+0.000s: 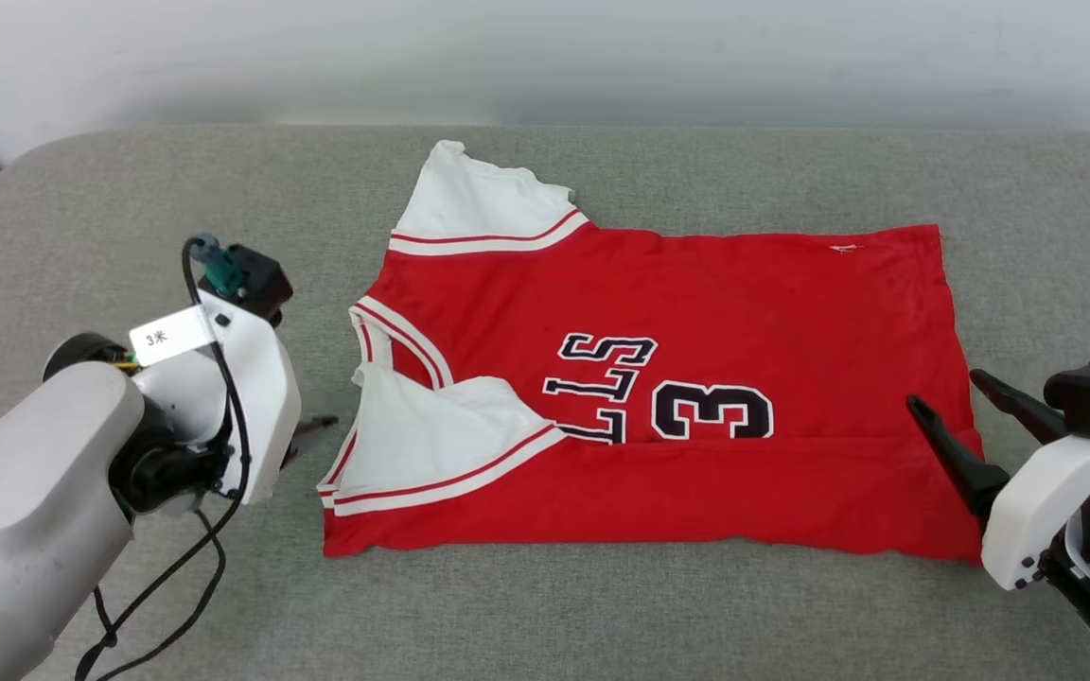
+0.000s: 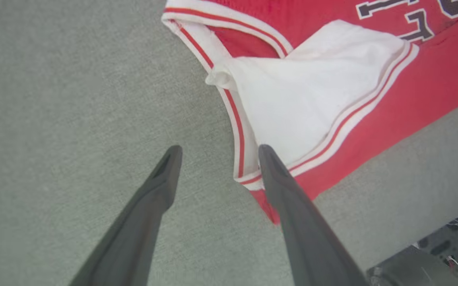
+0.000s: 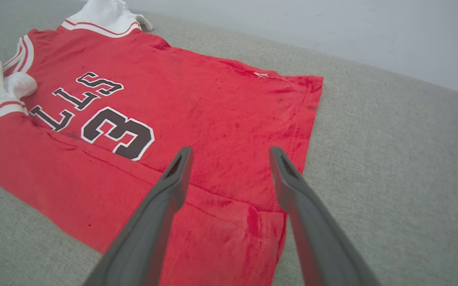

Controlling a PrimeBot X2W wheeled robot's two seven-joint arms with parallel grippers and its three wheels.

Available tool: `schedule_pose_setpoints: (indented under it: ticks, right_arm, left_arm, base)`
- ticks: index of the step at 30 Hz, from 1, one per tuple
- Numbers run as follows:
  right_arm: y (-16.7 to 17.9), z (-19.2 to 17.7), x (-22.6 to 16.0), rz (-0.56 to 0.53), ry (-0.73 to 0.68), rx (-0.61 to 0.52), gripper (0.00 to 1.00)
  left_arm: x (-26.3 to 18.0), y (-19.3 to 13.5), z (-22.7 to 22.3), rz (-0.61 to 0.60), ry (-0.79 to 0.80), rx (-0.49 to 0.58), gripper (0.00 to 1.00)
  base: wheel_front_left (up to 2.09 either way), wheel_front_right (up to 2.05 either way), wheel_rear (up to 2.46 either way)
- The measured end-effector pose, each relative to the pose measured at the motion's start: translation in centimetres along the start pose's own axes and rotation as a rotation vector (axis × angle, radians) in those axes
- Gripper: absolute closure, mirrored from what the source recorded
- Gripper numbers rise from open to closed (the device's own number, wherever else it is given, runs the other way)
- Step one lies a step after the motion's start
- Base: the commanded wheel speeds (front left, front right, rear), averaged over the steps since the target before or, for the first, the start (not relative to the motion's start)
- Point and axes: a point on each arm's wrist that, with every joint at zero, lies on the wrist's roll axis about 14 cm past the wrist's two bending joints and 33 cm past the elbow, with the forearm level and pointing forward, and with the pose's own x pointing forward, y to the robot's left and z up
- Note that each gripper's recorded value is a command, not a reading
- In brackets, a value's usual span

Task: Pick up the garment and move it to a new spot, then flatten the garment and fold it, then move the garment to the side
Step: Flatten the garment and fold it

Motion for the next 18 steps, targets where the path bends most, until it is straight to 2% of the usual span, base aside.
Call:
schedule_pose_setpoints:
  ticks: [5,11,17,18]
  right_arm:
    - [-0.1,-0.5,-0.1,-0.007,0.013,0.009,0.0]
    - [-0.6,-1.4,-0.2,-0.023,0.038,0.023,0.0]
    - [-1.1,-1.9,-0.2,-0.036,0.053,0.03,0.0]
    - [-1.3,-1.8,-0.2,-0.036,0.053,0.026,0.0]
  left_arm:
    - [1.0,-2.0,-2.9,-0.092,0.167,-0.052,0.0]
    - [2.6,-3.0,-7.0,-0.129,0.341,-0.061,0.0]
    - [3.7,-3.6,-8.4,-0.153,0.388,-0.08,0.0]
    - [3.7,-3.7,-8.4,-0.157,0.385,-0.084,0.65]
  base:
    - [0.0,0.0,0.0]
    - [0.0,0.0,0.0]
    - [0.0,0.0,0.0]
    - [0.0,0.0,0.0]
